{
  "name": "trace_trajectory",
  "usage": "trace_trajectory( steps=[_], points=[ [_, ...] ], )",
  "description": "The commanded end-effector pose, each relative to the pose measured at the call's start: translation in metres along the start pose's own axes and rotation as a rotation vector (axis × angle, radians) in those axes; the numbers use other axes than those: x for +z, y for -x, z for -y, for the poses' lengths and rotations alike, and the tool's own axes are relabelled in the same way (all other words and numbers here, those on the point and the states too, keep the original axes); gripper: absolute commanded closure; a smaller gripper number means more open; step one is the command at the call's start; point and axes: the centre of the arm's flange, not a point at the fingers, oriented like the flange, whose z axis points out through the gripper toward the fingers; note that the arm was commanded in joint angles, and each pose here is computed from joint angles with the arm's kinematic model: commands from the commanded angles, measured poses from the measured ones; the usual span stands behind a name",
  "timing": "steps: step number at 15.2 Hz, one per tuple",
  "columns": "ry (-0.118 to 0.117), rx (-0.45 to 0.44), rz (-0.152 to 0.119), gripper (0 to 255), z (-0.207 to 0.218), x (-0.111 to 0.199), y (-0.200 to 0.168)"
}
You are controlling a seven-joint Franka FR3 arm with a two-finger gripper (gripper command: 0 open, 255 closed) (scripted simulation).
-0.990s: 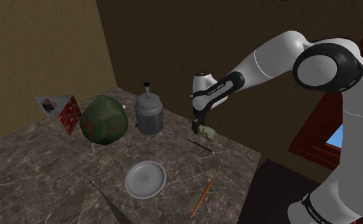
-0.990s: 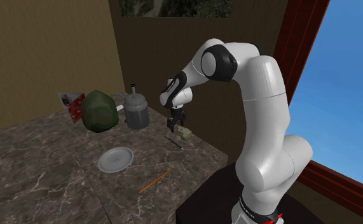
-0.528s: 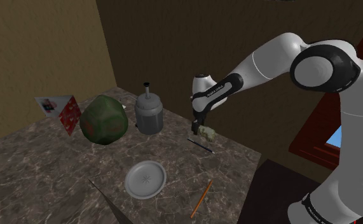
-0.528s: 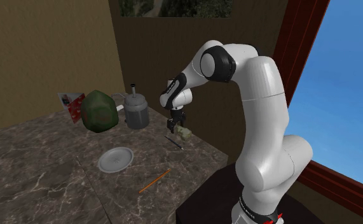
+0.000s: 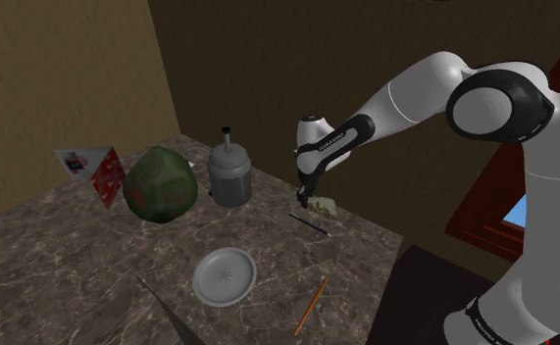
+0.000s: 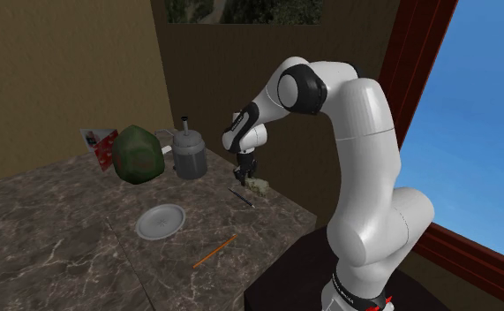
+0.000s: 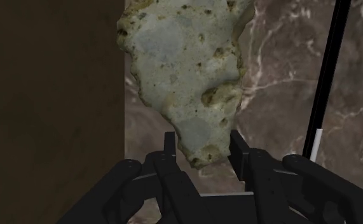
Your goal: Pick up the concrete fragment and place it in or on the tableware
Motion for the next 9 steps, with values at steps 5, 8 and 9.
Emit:
trace_trajectory(
  steps=[5,8,9],
  points=[
    [-0.006,0.022,0.024,255,-0.016,-0.012,0.01],
    [-0.006,0.022,0.024,255,-0.015,-0.027,0.011],
    [-0.006,0.022,0.024,255,-0.015,-0.033,0.012]
  ],
)
